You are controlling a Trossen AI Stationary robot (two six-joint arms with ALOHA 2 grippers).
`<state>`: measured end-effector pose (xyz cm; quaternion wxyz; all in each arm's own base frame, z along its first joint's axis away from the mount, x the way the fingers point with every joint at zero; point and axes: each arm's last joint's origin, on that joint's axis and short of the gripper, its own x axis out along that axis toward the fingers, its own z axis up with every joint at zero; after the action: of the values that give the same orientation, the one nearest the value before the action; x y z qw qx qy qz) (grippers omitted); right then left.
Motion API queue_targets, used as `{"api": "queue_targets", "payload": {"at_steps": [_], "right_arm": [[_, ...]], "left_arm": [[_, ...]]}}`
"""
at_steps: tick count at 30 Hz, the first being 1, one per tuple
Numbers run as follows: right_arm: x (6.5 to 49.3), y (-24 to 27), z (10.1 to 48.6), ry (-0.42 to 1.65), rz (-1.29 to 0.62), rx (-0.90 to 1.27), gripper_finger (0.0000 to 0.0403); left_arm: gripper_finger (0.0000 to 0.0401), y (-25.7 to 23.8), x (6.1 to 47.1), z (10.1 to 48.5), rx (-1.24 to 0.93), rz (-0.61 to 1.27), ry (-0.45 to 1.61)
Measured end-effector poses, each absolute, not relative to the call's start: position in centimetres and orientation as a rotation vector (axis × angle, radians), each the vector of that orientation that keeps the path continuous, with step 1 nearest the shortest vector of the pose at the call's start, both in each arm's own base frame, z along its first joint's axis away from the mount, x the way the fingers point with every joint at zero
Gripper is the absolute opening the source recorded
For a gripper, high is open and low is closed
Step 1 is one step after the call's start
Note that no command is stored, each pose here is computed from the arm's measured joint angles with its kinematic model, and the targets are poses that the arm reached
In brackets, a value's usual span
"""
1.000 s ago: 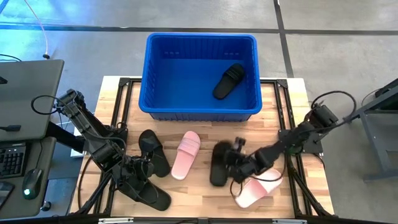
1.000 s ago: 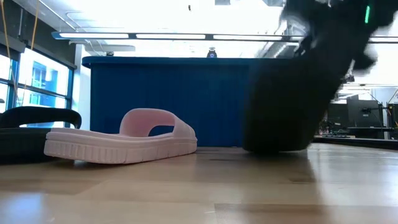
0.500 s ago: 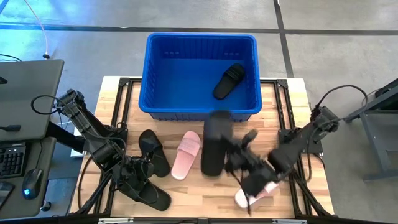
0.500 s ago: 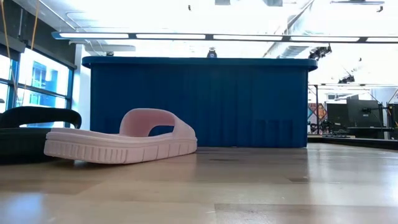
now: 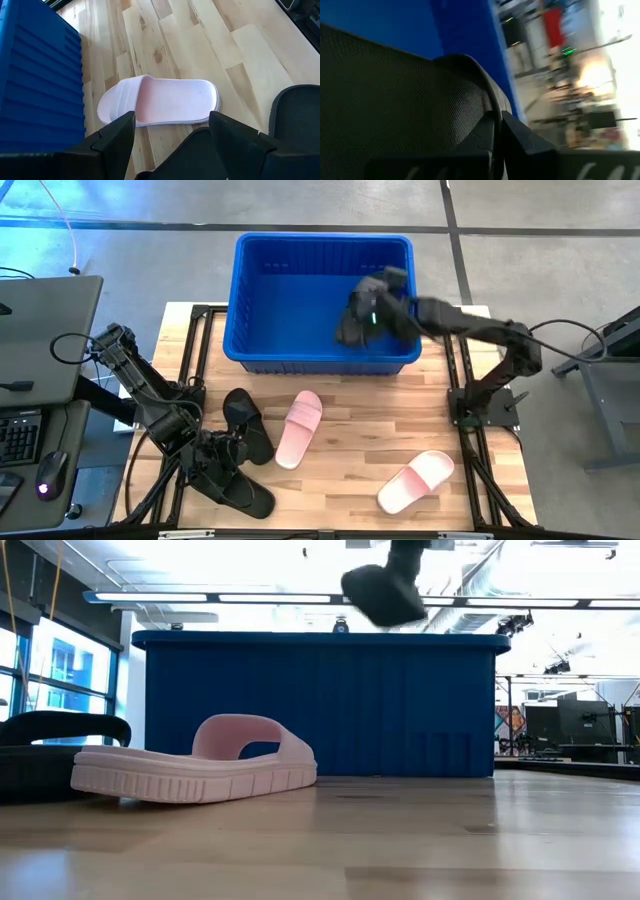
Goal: Pick and place slides into bin
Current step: Put the black slide into the blue container
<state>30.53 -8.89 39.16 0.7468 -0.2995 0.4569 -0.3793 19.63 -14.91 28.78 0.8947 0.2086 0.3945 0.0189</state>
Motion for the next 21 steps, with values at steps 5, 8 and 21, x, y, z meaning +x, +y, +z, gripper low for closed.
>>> {"api": "queue_targets", "payload": {"at_steps": [5, 8, 21], "right_arm": [[31.2, -15.7, 34.2, 0.886, -0.696, -0.712, 0.0001], [30.9, -17.7, 30.9, 0.829, -0.636, -0.830, 0.0000], [25.9, -21.0, 22.0, 0.805, -0.679, -0.643, 0.0035]], "left_arm": [[0.0243, -14.9, 19.6, 28.8, 0.429, 0.040, 0.817], [0.0243, -14.9, 19.6, 28.8, 0.419, 0.043, 0.817], [0.0243, -15.1, 19.8, 29.0, 0.398, 0.048, 0.787]]}}
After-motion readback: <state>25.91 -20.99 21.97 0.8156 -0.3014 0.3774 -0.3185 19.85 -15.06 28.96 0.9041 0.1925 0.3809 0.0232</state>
